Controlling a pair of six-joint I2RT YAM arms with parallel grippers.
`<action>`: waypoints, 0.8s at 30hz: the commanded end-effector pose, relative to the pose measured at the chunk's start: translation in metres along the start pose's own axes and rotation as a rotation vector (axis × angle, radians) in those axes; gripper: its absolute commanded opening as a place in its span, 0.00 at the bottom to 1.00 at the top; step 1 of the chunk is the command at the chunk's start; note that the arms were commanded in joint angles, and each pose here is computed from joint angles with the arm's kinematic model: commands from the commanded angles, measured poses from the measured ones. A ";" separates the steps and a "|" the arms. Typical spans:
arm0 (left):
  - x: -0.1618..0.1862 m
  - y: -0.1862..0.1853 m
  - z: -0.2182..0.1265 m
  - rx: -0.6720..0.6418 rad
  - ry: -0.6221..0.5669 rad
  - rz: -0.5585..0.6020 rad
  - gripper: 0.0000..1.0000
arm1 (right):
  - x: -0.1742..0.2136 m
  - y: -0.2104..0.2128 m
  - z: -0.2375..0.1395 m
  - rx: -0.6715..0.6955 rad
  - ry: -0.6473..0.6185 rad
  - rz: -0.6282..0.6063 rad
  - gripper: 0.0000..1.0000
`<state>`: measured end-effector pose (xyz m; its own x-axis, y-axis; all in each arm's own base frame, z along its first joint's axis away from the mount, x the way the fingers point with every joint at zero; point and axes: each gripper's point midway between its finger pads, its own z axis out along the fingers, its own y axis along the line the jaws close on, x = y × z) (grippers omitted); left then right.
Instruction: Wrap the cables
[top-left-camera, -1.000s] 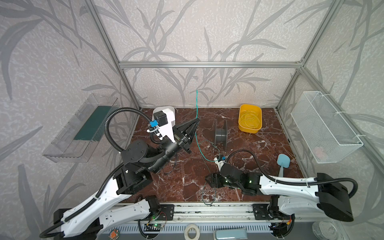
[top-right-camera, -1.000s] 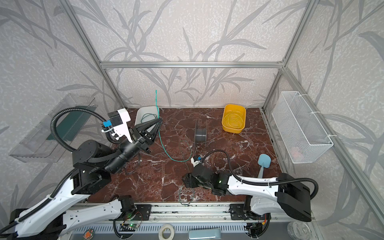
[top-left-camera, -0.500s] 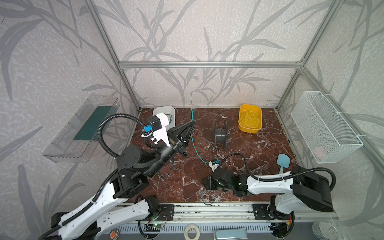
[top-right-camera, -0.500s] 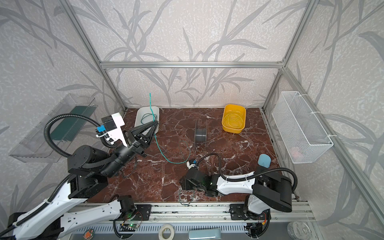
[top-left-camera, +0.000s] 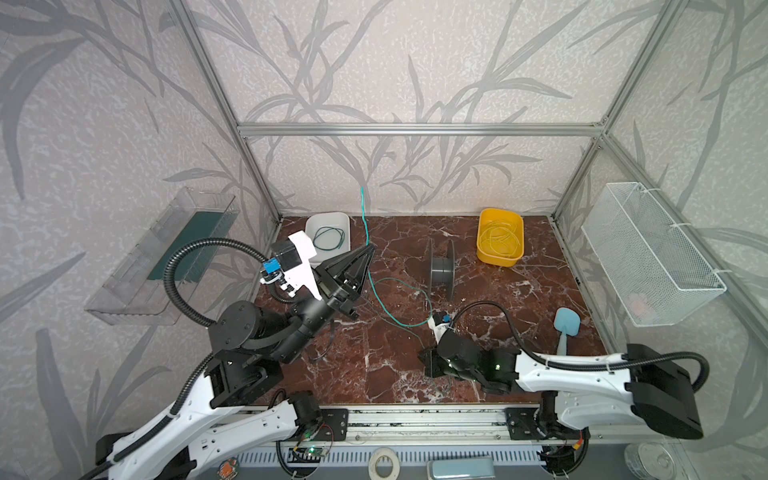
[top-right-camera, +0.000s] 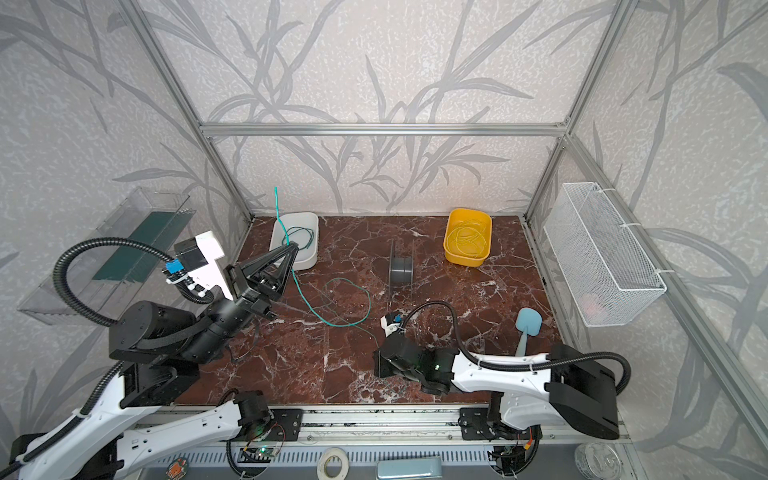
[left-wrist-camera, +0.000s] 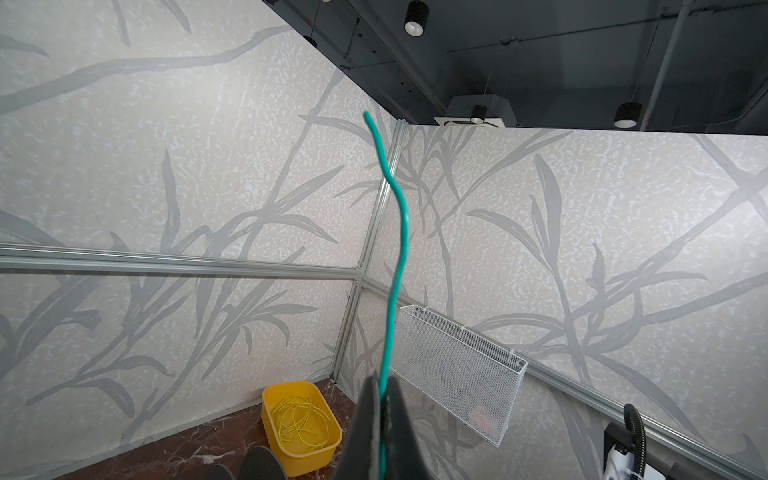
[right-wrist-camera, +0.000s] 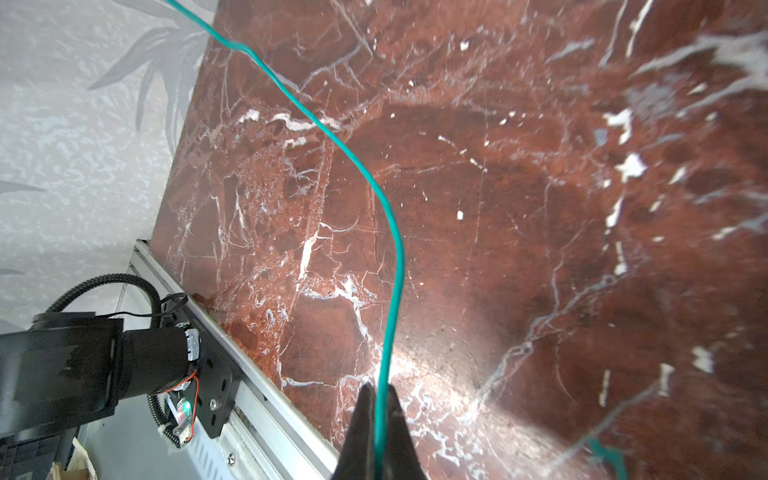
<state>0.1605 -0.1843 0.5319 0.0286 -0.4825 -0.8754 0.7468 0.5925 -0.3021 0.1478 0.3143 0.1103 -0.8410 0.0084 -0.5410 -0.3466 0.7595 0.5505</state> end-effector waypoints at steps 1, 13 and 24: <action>-0.010 0.005 -0.008 -0.028 -0.020 0.024 0.00 | -0.011 -0.023 -0.033 0.118 -0.039 -0.140 0.00; 0.008 -0.012 0.024 0.040 0.043 0.021 0.00 | -0.080 -0.100 -0.162 0.325 -0.370 -0.051 0.00; 0.055 -0.047 0.079 0.202 0.167 0.058 0.00 | -0.108 -0.142 -0.208 0.520 -0.561 0.060 0.00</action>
<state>0.1821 -0.2676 0.5274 -0.0302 -0.3560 -0.9340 0.8234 0.5209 -0.2252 0.1963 0.0898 0.2185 -0.5190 0.2662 -0.8123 -0.0360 0.9426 0.3319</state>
